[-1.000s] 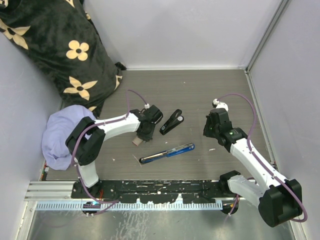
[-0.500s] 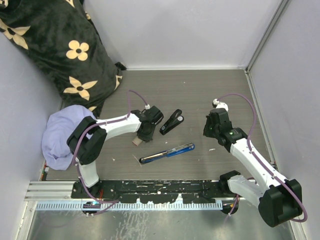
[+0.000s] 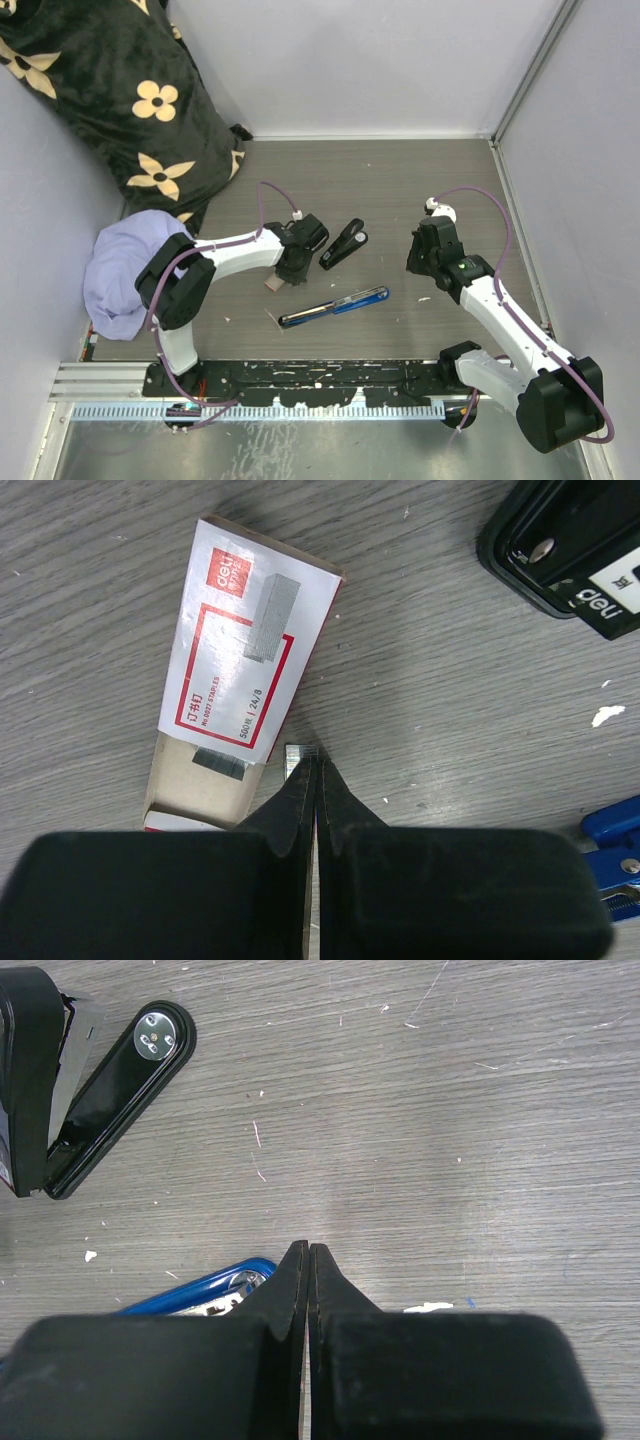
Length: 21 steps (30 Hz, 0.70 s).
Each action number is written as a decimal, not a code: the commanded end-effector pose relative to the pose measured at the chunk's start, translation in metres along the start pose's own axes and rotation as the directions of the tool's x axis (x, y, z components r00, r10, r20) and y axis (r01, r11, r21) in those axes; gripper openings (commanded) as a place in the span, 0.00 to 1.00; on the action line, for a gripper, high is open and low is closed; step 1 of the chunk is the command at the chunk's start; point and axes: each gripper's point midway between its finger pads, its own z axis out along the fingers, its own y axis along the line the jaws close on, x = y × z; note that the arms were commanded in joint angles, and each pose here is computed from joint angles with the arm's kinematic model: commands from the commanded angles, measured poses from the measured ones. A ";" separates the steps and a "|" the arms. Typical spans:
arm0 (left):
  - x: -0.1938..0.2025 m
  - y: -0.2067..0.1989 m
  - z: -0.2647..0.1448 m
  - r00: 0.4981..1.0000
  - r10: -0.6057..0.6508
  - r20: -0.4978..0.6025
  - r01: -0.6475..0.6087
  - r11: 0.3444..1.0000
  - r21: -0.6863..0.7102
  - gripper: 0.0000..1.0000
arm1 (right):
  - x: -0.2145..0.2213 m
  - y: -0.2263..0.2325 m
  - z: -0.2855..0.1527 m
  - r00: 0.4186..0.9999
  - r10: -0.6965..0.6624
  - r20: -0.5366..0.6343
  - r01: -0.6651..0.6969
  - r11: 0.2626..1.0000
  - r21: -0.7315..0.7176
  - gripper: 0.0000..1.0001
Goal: Load the staples into the stapler
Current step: Pick up the staple from the center of the board.
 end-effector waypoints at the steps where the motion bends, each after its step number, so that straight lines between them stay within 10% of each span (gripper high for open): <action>1: 0.012 0.002 0.014 1.000 -0.007 -0.021 0.007 1.000 -0.014 0.00 | -0.016 0.005 0.000 0.999 0.001 0.052 0.001 1.000 -0.020 0.00; 21: -0.023 0.012 -0.038 0.988 -0.058 0.140 0.060 0.998 -0.010 0.00 | -0.016 0.005 0.000 0.999 0.001 0.051 0.000 1.000 -0.019 0.00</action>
